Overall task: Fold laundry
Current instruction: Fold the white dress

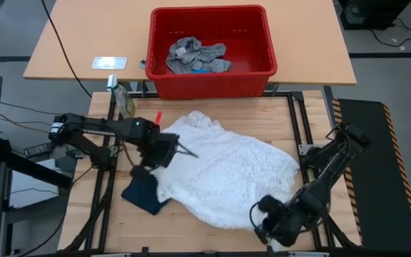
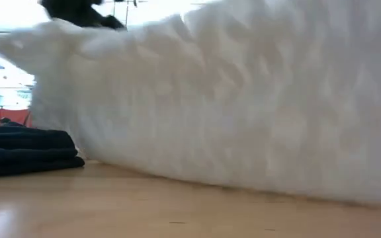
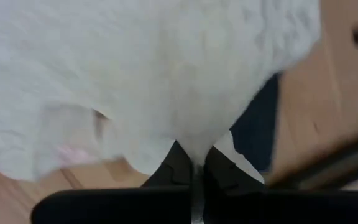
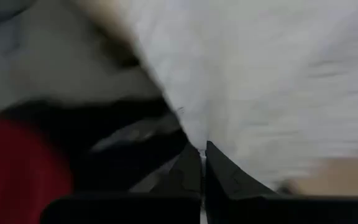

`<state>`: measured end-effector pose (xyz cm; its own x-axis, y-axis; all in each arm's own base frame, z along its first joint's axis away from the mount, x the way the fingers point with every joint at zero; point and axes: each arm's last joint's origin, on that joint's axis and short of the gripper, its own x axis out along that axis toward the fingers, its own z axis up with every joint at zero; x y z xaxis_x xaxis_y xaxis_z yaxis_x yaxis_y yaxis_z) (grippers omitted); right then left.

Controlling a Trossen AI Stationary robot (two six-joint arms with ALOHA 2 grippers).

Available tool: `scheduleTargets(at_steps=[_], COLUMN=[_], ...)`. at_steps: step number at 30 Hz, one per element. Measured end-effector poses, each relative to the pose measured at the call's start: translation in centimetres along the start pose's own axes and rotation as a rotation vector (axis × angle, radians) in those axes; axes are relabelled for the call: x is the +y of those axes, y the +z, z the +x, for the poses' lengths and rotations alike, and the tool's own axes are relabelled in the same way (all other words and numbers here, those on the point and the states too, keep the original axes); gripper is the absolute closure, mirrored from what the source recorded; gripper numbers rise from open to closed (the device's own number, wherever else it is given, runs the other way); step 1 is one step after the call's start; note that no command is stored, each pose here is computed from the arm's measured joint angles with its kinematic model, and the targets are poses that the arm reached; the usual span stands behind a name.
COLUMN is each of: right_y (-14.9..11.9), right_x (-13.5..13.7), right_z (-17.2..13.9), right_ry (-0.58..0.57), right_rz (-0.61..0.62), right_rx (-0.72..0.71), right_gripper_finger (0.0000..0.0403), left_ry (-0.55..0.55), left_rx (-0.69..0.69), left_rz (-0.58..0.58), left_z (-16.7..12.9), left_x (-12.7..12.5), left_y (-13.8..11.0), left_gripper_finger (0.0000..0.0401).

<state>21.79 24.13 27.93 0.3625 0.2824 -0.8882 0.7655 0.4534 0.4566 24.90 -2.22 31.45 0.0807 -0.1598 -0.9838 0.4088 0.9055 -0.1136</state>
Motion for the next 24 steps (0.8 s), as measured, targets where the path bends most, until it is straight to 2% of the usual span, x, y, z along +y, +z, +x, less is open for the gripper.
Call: scheduleTargets(at_steps=[3,6,12,15,18,24], right_y=[1.1,2.2,4.2,5.3,6.3,7.2], right_x=[-1.9,-3.5,-6.9,-9.3,-10.8,-11.7], right_z=[-0.4,-0.9,0.6,1.8,2.2,0.6], right_ry=[-0.194,-0.317,-0.381,-0.434,-0.453,-0.443], right_rz=[0.068,0.092,0.133,0.189,0.238,0.285], right_rx=[-0.071,-0.105,-0.087,-0.116,-0.127,-0.152], right_gripper_finger=[0.0400,0.0400,0.0400,0.0397,0.0363,0.0257], left_ry=[0.040,0.053,0.088,0.100,0.085,0.031], left_rx=[-0.078,-0.078,-0.075,-0.087,-0.060,0.027], left_rz=[-0.080,-0.176,-0.291,-0.335,-0.369,-0.443], left_z=[0.0,0.6,3.4,4.9,6.1,6.4], left_x=[2.2,5.0,10.7,12.8,14.0,14.1], left_y=[0.2,-0.4,-1.8,-2.0,-2.1,-3.2], left_gripper_finger=[0.0396,0.0396,0.0394,0.0373,0.0335,0.0249])
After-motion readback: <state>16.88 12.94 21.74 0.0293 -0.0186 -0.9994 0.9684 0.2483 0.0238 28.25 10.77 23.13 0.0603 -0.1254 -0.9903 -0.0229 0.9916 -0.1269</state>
